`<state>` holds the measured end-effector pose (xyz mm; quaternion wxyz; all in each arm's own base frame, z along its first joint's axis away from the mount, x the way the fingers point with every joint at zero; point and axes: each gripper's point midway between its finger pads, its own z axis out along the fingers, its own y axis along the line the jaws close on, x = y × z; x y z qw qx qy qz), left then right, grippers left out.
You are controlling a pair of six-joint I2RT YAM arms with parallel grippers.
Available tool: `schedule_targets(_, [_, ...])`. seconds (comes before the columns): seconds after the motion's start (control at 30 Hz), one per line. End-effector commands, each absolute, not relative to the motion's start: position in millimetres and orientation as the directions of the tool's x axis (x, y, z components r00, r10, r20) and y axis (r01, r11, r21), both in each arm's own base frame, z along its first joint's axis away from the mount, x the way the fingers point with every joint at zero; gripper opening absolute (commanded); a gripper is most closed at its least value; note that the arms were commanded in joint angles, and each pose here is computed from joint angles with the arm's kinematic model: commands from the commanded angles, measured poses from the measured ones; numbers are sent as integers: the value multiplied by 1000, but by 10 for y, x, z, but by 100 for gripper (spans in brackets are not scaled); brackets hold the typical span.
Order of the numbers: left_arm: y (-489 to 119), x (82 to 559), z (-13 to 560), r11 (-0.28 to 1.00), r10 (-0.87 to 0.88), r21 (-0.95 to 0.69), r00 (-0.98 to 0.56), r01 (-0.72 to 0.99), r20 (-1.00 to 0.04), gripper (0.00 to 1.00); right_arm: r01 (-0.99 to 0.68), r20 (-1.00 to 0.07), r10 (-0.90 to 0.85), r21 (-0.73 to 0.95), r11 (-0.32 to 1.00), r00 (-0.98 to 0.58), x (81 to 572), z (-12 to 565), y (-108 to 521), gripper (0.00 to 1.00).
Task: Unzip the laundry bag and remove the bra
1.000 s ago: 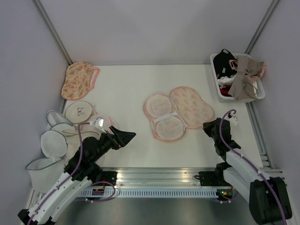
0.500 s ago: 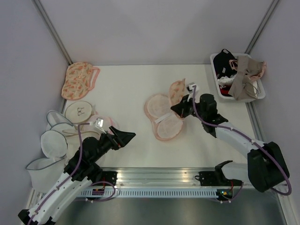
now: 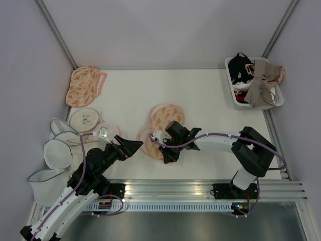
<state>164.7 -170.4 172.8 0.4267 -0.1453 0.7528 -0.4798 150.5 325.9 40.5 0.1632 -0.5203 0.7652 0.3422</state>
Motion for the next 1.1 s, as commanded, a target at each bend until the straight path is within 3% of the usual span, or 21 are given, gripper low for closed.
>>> schedule_targets(0.0, [-1647,1693,1736,486,-670,-861,-570,148,-476,100,-920,-534,-767,346,185,-355,1342,274,3191,1])
schedule_targets(0.07, [-1643,1695,1725,487,-672,-862,-569,143,-474,100,-926,-534,-773,329,183,-343,1334,242,3248,0])
schedule_targets(0.17, [-1634,1703,1723,491,-673,-859,-564,143,-479,100,-938,-599,-723,263,228,-344,1476,361,3315,28])
schedule_targets(0.2, [-1633,1703,1715,497,-669,-856,-566,142,-482,100,-944,-665,-670,238,229,-330,1535,541,3393,38])
schedule_targets(0.37, [-1617,1712,1747,512,-662,-845,-555,155,-503,100,-948,-813,-506,168,272,-289,1705,1190,3509,62])
schedule_targets(0.5, [-1624,1747,1715,562,-625,-810,-556,169,-549,100,-921,-874,-400,121,371,-276,1814,1678,3384,66])
schedule_targets(0.7, [-1821,1941,1558,672,-469,-697,-585,248,-661,100,-716,-897,-238,114,689,-373,2136,2031,2906,68])
schedule_targets(0.87, [-1979,2316,1311,820,-251,-507,-630,265,-735,100,-672,-884,-213,140,728,-415,2024,1937,2673,69])
schedule_targets(1.07, [-2130,2764,1325,880,-63,-316,-572,355,-818,100,-660,-875,-208,156,735,-438,1917,1843,2524,70])
